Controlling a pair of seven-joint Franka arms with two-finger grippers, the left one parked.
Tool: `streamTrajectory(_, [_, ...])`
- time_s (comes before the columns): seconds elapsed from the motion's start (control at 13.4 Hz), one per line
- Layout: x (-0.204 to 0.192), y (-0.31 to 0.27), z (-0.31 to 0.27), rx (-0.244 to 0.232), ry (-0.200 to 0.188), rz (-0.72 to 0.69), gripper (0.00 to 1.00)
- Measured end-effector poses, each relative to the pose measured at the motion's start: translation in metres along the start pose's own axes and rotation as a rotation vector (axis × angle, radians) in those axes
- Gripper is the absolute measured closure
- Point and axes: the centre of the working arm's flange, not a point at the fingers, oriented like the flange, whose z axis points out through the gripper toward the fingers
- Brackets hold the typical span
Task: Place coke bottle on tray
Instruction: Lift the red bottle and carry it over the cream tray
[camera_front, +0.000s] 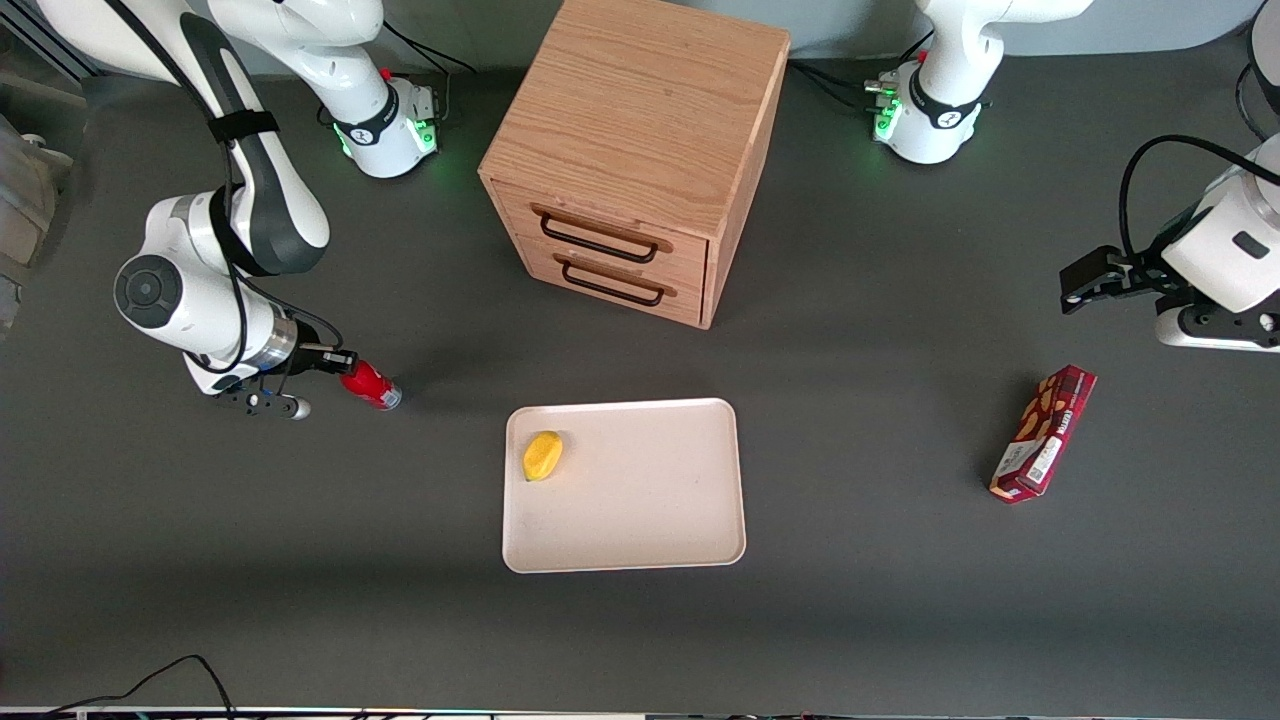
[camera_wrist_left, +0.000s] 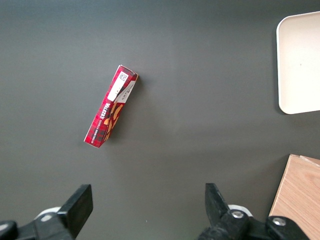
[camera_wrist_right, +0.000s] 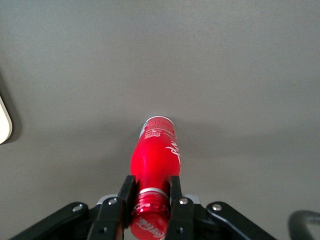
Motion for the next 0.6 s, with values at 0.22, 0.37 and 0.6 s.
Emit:
streamTrajectory(0.22, [0.004, -0.019, -0.029, 0.003, 0.011, -0.029, 0.68])
streamTrajectory(0.37, [0.015, -0.035, -0.096, 0.011, 0.041, -0.043, 0.68])
streamTrajectory(0.6, [0.017, -0.077, -0.206, 0.047, 0.13, -0.074, 0.68])
